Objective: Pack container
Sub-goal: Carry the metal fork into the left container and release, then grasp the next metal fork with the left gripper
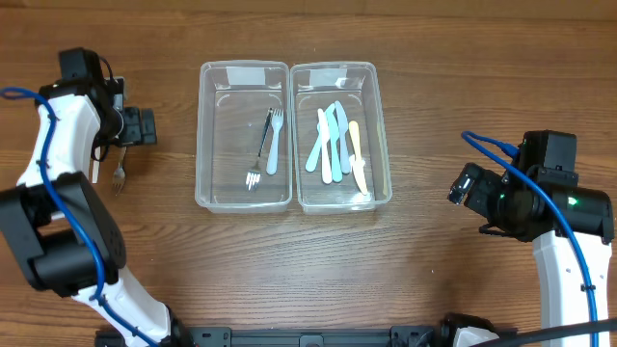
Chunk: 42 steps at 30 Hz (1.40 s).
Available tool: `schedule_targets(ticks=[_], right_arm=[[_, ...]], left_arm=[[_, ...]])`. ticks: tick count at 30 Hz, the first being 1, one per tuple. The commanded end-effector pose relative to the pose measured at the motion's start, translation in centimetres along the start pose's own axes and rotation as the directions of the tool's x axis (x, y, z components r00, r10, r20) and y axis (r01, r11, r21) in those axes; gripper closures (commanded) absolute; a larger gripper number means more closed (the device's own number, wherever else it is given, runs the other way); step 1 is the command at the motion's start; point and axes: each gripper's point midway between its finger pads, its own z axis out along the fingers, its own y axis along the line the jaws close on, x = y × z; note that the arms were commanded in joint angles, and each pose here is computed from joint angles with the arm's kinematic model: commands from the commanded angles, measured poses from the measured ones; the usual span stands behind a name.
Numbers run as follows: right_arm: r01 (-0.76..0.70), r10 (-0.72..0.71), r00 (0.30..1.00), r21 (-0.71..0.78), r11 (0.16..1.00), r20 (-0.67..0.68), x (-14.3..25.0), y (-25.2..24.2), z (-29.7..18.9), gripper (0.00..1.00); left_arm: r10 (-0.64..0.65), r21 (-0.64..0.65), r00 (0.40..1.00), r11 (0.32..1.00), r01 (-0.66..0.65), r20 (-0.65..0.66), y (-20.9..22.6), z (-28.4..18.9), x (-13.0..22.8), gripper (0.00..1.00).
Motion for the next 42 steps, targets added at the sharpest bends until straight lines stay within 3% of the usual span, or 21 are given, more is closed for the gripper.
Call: schedule_targets(ticks=[1, 13, 16, 26, 37, 42], right_arm=[[0.004, -0.004, 1.0, 0.003, 1.0, 0.007, -0.2, 0.0, -0.1, 0.0], [0.004, -0.004, 1.0, 0.008, 1.0, 0.006, -0.2, -0.1, -0.1, 0.0], [0.004, -0.004, 1.0, 0.008, 1.0, 0.006, -0.2, -0.1, -0.1, 0.0], [0.004, -0.004, 1.0, 0.008, 1.0, 0.006, -0.2, -0.1, -0.1, 0.0], [0.003, -0.003, 1.0, 0.01, 1.0, 0.007, -0.2, -0.2, -0.1, 0.0], [0.004, -0.004, 1.0, 0.01, 1.0, 0.008, -0.2, -0.2, -0.1, 0.0]], left_arm=[[0.022, 0.065, 0.998, 0.998, -0.017, -0.063, -0.3, 2.5, 1.3, 0.0], [0.017, 0.094, 0.98, 0.996, 0.002, -0.196, -0.7, 6.5, 4.0, 0.0], [0.018, 0.09, 0.978, 0.996, 0.001, -0.21, -0.6, 6.6, 4.4, 0.04], [0.018, 0.091, 0.976, 0.996, 0.002, -0.217, -0.6, 6.6, 4.6, 0.55], [0.017, 0.092, 0.976, 0.996, 0.002, -0.216, -0.6, 6.6, 4.6, 0.84], [0.017, 0.092, 0.976, 0.996, 0.002, -0.216, -0.6, 6.6, 4.5, 0.89]])
